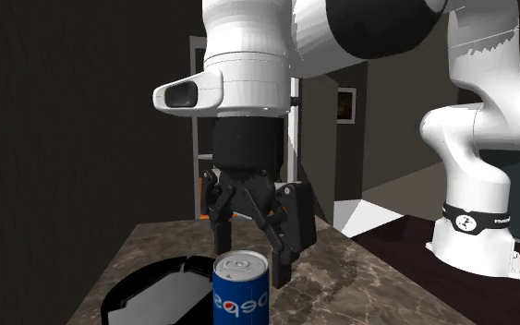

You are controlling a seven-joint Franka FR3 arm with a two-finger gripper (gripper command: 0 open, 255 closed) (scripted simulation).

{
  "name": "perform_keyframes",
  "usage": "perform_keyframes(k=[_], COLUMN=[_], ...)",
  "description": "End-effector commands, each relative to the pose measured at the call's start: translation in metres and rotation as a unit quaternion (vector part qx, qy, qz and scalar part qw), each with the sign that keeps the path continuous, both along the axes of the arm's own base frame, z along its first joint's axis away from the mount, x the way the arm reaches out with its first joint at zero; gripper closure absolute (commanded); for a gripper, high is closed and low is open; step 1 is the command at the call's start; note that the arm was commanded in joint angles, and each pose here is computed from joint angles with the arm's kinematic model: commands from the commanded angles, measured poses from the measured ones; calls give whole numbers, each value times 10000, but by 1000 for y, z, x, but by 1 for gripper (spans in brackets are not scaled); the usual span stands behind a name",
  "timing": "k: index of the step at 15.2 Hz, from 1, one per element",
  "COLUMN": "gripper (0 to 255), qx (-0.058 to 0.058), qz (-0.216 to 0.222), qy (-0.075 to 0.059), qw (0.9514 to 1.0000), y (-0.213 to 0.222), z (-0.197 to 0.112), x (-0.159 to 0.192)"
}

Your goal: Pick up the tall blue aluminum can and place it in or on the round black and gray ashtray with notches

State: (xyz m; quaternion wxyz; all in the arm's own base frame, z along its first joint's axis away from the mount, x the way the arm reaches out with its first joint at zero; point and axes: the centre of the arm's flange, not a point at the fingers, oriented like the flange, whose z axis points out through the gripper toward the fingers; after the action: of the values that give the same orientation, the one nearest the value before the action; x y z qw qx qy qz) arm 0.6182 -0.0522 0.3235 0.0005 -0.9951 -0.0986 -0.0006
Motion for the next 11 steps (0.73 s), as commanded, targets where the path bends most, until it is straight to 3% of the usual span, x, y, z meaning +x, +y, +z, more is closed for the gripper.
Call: perform_keyframes(k=[1, 10, 11], gripper=[0, 0, 255], qx=[0, 0, 0], qz=[0, 0, 0], qy=[-2, -2, -2], qw=[10000, 10000, 10000], y=[-1, -1, -1], z=[-10, -18, -18], x=[0, 0, 0])
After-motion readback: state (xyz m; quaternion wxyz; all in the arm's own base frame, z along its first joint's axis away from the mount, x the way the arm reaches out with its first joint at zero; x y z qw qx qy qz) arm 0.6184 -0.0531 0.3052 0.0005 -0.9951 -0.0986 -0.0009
